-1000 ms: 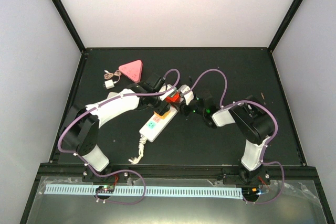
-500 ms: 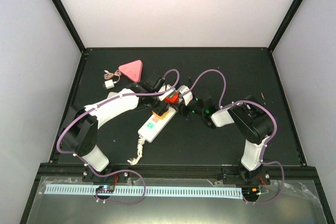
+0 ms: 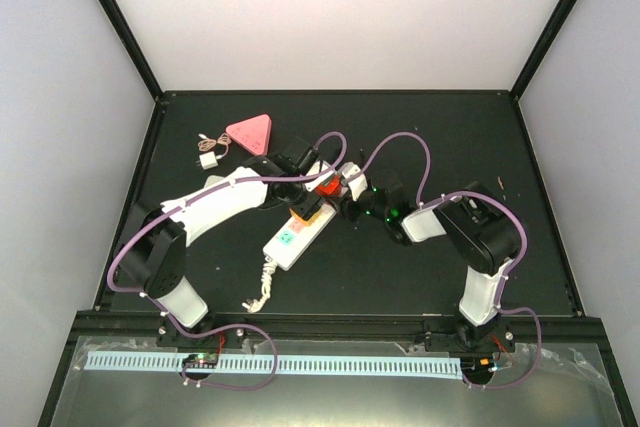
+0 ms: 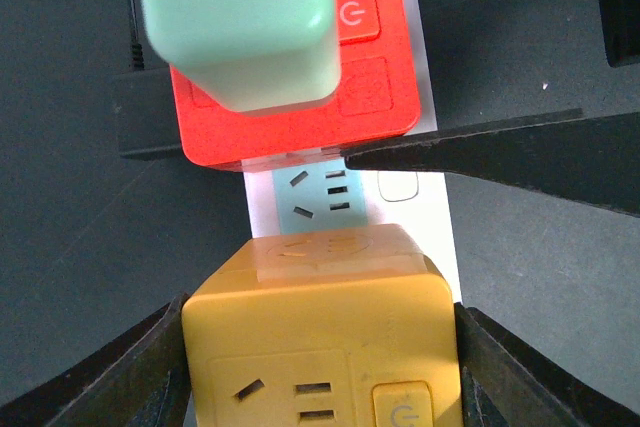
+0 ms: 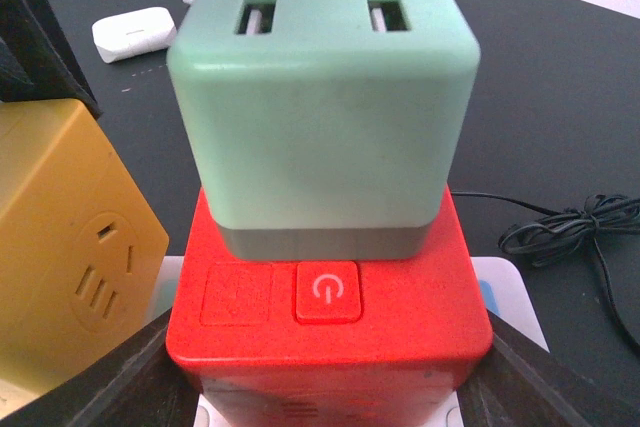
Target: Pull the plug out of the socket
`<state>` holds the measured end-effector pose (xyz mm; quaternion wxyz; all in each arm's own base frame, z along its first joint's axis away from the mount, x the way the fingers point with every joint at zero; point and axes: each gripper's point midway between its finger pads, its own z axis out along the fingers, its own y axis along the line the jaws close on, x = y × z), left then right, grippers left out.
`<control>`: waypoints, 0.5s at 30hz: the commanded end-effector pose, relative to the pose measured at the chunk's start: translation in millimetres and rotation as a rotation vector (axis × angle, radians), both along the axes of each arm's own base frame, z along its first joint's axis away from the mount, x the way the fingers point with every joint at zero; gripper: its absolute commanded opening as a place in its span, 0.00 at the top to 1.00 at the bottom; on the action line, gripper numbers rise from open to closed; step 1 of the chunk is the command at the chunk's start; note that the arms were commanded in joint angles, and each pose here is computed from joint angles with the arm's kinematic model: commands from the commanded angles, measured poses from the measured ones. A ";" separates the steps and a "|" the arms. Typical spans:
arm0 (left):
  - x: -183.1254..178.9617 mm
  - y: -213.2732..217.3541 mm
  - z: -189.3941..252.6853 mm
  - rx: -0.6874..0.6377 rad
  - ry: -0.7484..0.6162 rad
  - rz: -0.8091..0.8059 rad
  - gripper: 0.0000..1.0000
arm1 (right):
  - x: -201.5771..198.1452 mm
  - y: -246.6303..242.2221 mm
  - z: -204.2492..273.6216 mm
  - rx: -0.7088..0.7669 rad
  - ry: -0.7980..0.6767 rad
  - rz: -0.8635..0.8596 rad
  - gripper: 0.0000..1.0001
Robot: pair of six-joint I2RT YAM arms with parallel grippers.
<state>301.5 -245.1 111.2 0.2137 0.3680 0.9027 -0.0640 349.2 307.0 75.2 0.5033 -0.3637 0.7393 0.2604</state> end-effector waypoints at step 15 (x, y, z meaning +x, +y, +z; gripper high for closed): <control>-19.0 -4.9 84.3 -0.130 -0.112 -0.063 0.98 | 17.1 -22.0 -22.4 -0.107 -0.018 -0.109 0.99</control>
